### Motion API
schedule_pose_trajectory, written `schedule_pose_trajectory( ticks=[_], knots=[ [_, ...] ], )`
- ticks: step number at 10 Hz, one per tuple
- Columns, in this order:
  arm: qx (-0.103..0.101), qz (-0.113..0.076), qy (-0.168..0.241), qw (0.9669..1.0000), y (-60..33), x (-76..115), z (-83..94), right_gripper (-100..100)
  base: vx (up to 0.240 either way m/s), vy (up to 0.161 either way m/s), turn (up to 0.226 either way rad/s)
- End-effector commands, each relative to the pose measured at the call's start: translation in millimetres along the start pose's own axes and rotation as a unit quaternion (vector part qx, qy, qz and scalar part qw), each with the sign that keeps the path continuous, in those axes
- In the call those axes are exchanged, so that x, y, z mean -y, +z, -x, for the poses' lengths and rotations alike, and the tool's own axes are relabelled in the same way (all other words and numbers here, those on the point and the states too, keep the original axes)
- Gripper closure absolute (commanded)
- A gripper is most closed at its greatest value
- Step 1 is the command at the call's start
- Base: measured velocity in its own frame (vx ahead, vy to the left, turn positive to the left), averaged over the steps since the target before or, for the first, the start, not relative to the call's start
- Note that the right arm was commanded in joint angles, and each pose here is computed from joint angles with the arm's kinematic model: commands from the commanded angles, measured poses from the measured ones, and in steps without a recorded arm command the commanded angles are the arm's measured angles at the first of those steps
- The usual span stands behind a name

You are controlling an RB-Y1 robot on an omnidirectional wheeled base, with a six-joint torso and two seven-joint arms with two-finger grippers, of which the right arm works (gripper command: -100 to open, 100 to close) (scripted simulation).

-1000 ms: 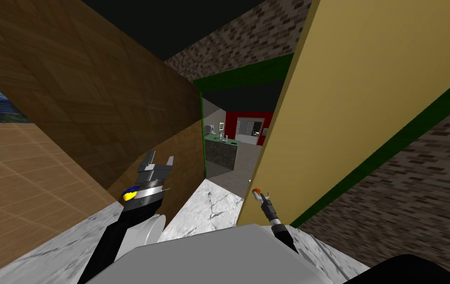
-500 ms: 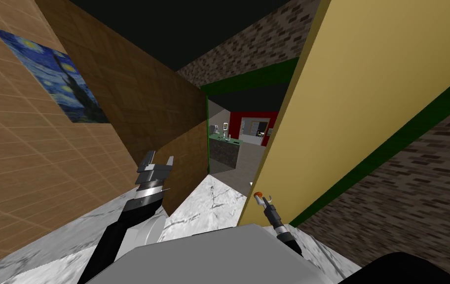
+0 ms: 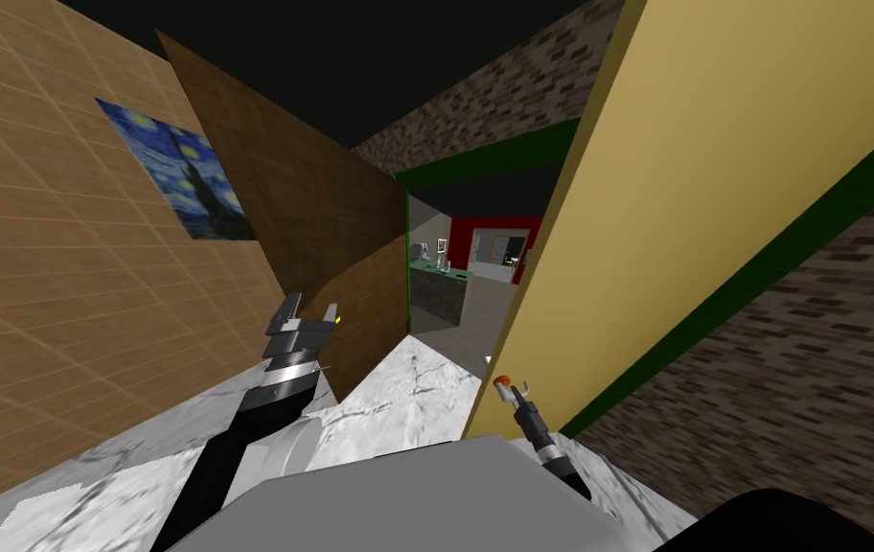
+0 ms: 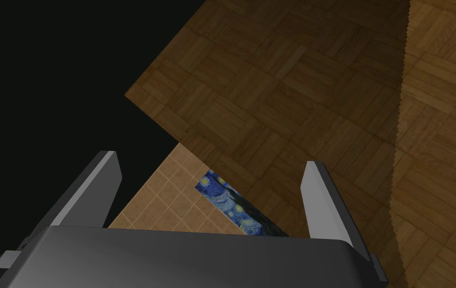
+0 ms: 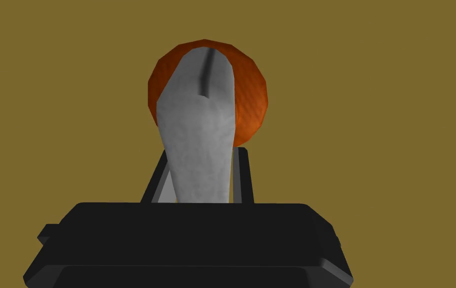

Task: Pull the door open

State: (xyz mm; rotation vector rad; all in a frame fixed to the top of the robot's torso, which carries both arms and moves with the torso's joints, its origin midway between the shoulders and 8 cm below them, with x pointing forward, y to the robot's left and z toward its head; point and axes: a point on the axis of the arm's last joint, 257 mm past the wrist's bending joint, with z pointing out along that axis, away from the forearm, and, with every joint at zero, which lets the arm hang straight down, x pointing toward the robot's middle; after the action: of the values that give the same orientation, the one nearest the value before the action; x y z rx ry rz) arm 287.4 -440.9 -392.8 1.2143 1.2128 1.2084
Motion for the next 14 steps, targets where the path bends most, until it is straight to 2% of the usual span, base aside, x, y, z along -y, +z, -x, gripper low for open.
schedule_pose_trajectory(
  ticks=[1,8,10,11,12,14],
  knots=[
    [-0.004,0.000,0.001,1.0000,9.2,2.7,-7.0,100,-0.209,-0.019,0.058],
    [-0.025,0.001,0.001,0.9997,57.0,3.6,-43.1,100,-0.228,-0.051,0.053],
    [-0.027,0.001,0.001,0.9996,60.2,3.4,-45.8,100,-0.105,-0.024,0.004],
    [-0.031,0.002,0.001,0.9995,69.8,2.9,-53.9,100,-0.126,-0.065,0.055],
    [-0.033,0.002,0.001,0.9995,72.9,2.7,-56.6,100,-0.156,-0.089,0.079],
    [-0.041,0.002,0.000,0.9992,87.2,1.4,-69.4,100,-0.188,-0.104,0.059]
  ],
)
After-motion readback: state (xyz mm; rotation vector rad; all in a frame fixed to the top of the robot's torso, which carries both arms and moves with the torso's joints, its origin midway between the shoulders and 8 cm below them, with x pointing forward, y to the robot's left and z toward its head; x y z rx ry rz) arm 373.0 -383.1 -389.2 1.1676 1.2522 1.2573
